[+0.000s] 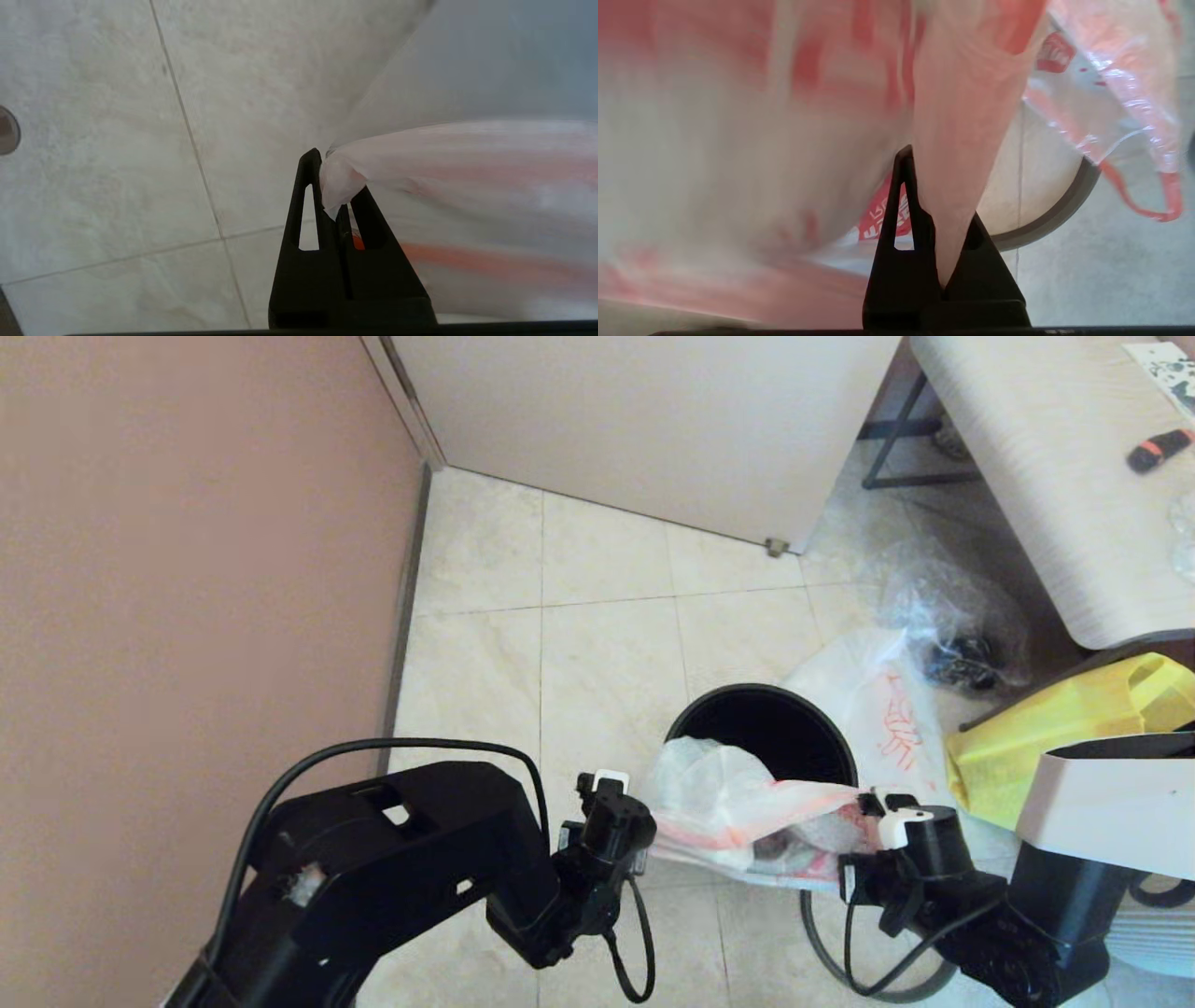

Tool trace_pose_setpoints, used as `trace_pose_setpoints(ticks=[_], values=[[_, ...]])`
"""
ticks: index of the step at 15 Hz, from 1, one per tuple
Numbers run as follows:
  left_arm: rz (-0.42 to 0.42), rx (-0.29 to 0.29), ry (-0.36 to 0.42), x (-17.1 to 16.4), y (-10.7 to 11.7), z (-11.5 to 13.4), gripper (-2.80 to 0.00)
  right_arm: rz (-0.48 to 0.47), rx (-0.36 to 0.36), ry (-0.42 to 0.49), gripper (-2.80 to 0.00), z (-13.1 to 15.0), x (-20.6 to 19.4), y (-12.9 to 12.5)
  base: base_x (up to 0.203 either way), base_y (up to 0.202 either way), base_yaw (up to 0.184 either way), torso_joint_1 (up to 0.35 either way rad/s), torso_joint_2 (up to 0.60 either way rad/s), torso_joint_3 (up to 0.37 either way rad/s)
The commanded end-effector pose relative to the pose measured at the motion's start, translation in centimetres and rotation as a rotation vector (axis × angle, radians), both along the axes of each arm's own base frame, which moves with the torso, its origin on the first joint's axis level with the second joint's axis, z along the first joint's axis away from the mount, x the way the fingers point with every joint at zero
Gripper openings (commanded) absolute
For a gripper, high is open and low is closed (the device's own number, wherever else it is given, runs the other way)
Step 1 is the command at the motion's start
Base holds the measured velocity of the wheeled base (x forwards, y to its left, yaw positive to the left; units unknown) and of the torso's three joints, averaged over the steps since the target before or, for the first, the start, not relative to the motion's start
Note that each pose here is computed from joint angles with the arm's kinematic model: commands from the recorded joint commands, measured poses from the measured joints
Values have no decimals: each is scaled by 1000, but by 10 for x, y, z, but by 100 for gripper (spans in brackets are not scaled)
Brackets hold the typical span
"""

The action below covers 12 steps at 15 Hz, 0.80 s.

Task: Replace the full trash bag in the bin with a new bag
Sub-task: Put the new garbage bag on the trash can

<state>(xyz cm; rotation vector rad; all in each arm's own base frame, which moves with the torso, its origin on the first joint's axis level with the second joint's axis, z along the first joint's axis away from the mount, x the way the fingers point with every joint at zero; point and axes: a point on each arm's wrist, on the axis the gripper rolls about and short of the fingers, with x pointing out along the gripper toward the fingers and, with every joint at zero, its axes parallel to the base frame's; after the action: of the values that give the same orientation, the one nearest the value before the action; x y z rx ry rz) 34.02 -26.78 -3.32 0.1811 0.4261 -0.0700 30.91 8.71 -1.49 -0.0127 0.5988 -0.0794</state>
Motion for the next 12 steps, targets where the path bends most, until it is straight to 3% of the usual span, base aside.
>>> trace_pose_setpoints(ticks=[1, 5, 8, 12], values=[[9, -3, -8, 2, -1, -1, -280, -8, 2, -17, -280, 3, 3, -1, 0, 0, 0, 0, 0, 0], [22, -19, -9, 1, 6, 3, -280, 13, -7, -88, -280, 11, 26, 7, 0, 0, 0, 0, 0, 0], [39, -74, -57, 3, 9, 14, -280, 35, -18, -126, -280, 19, 36, 18, 0, 0, 0, 0, 0, 0], [49, -78, -57, -1, 18, 14, -280, 72, -20, -140, -280, 36, 31, 33, 0, 0, 0, 0, 0, 0]])
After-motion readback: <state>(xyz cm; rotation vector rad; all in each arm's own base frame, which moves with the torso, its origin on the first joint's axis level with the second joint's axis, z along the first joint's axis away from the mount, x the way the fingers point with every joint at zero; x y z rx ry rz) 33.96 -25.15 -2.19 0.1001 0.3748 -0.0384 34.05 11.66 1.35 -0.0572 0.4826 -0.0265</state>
